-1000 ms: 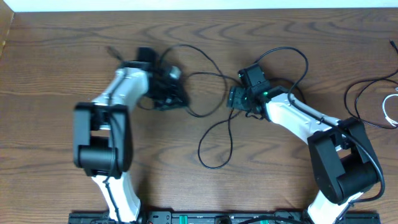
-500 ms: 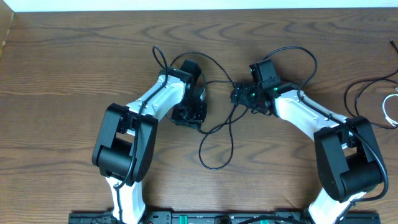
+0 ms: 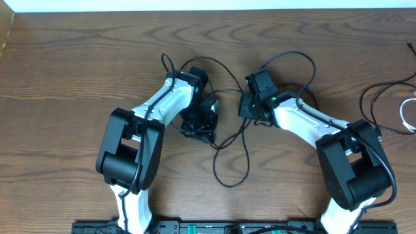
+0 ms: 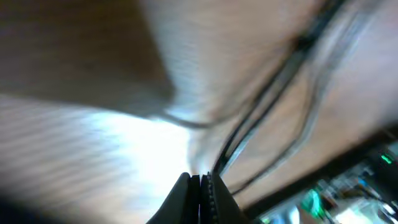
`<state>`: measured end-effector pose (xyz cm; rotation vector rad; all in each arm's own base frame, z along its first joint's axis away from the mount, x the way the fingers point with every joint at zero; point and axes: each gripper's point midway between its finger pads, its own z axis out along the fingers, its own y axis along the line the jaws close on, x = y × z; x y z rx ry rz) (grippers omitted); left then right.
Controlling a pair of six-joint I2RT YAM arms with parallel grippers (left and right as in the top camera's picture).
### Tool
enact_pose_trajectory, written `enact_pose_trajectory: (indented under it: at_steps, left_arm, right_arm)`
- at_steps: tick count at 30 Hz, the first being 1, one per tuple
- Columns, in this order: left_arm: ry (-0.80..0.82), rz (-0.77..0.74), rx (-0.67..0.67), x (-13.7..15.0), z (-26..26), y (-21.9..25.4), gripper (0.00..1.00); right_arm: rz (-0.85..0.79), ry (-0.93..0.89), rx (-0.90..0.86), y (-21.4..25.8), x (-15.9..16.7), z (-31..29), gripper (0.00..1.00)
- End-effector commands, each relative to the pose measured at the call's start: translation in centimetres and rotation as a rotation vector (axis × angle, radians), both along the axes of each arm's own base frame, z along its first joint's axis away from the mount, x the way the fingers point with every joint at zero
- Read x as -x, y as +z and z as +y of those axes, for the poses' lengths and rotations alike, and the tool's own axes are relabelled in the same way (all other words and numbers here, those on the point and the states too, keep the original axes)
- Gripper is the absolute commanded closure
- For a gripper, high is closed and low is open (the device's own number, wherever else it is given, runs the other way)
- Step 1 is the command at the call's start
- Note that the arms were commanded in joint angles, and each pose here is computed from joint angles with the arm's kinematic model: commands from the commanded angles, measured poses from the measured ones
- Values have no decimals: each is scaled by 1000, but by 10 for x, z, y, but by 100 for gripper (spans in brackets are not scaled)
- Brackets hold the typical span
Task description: Untangle cables
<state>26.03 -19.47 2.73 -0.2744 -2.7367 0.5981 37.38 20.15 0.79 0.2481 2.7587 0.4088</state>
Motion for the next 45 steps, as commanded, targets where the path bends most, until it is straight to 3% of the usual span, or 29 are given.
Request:
enact_pose_trajectory:
  at_steps: [1,3,6,15,17,21,25,30,40,45]
  left_arm:
    - [-32,53,160,11,-19,15,92]
    - [-43,63,159,14,-18,16,92]
    - [-54,73,159,17,-16,17,92]
    - [-53,73,158,17,-16,17,89]
    - [-53,74,157,17,-16,16,66]
    - [-66,59,115,16,-10,12,29]
    - [-92,28,27,13,5,4,11]
    - [-93,1,-25,6,17,-1,9]
    - [7,-25,-17,-16,41,-3,9]
    - [60,-27,-16,-24,55,-3,9]
  right_arm:
    - [46,17,50,-18,13,0,80]
    - [50,10,73,-19,14,-5,92]
    - [56,-20,125,-22,16,-16,99]
    - [60,-56,232,-24,19,-38,99]
    - [50,-28,241,-21,17,-40,99]
    - [36,-35,245,3,9,-52,99]
    - [-20,-29,248,50,-9,-70,99]
    - [-88,-7,270,113,-23,-95,99]
    - [-261,-236,433,233,-39,-207,99]
    - [-232,-193,261,236,-32,-207,99]
